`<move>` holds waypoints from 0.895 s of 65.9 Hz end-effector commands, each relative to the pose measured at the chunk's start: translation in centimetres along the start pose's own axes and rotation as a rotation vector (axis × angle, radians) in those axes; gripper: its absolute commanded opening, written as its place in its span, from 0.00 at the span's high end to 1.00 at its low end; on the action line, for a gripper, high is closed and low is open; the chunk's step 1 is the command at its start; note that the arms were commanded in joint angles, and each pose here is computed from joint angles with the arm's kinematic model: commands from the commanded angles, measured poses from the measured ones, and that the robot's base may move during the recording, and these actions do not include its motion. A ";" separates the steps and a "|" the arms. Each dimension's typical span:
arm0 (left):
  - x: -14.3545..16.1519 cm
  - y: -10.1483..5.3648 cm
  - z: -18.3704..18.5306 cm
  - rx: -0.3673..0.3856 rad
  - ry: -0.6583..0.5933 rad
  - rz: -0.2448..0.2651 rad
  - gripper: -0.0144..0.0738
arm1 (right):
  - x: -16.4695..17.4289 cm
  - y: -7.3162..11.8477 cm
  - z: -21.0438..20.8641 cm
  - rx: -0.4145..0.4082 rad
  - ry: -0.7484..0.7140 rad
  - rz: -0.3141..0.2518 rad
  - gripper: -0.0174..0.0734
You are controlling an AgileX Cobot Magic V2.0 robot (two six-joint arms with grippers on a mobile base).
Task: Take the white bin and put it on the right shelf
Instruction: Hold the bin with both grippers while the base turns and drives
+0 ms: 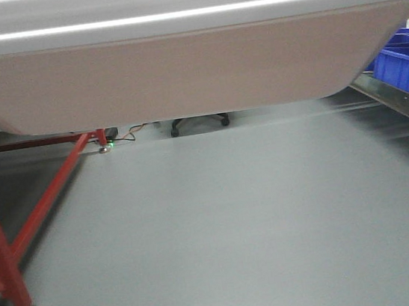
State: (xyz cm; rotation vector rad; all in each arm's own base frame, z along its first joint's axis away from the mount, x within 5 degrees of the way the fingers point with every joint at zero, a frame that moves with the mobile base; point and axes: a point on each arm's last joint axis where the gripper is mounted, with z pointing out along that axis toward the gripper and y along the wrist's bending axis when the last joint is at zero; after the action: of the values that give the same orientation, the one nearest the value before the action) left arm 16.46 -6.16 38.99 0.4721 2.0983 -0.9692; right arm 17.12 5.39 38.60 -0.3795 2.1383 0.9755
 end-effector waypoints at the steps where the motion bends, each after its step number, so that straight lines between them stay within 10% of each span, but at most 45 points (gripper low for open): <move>1: -0.4 -2.8 -0.6 0.215 -0.012 0.003 0.59 | -0.6 2.9 -0.8 -0.208 -0.043 0.010 0.44; 59: -0.4 -2.8 -0.6 0.215 -0.012 0.003 0.59 | -0.6 2.9 -0.8 -0.208 -0.043 0.010 0.44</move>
State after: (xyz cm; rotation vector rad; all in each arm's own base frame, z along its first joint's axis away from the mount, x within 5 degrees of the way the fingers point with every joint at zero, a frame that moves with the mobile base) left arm 16.46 -6.16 38.99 0.4721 2.0983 -0.9692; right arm 17.12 5.39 38.60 -0.3795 2.1383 0.9755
